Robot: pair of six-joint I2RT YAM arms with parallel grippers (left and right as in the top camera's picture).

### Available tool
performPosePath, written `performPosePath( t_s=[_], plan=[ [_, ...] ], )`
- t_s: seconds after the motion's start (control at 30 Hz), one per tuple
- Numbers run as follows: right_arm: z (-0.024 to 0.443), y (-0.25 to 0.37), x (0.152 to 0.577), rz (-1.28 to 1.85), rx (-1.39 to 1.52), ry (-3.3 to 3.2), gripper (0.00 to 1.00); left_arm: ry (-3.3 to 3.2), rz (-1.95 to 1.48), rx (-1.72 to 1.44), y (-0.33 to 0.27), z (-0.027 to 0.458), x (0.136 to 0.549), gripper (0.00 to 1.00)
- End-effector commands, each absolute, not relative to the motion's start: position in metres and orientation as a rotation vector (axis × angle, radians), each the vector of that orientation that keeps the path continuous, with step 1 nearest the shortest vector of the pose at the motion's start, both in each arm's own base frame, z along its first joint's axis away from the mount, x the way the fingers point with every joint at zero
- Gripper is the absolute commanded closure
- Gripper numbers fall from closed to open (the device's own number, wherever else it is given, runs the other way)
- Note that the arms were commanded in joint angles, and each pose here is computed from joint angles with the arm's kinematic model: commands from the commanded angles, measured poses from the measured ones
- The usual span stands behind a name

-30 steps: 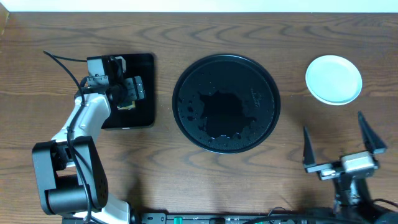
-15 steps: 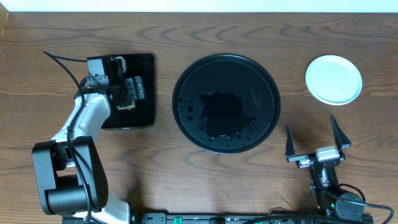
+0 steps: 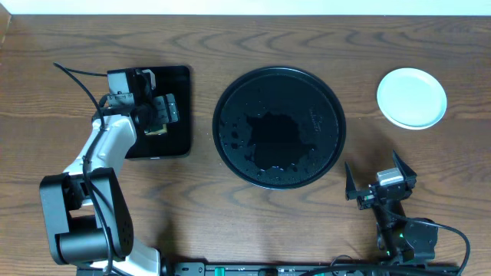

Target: Clean dirty plates on tray and stack at the side

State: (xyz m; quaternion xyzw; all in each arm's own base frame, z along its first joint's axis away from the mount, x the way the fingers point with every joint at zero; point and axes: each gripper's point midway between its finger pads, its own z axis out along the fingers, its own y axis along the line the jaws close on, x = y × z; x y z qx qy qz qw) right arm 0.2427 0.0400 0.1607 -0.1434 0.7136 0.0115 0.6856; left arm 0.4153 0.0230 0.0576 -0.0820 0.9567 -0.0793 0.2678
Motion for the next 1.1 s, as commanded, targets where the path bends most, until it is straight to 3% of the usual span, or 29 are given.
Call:
performPosePath(
  t_s=[0.0,0.83,1.07],
  plan=[
    [0.16,0.042,0.242,0.037,-0.315,1.599,0.01,2.586,-0.203,-0.221,0.025,0.056,0.413,0.09],
    [0.16,0.042,0.242,0.037,-0.315,1.6,0.01,2.585,-0.203,-0.22,0.025,0.056,0.413,0.09],
    [0.16,0.042,0.242,0.037,-0.315,1.6,0.01,2.453,-0.191,-0.186,0.022,0.127,0.404,0.09]
  ],
)
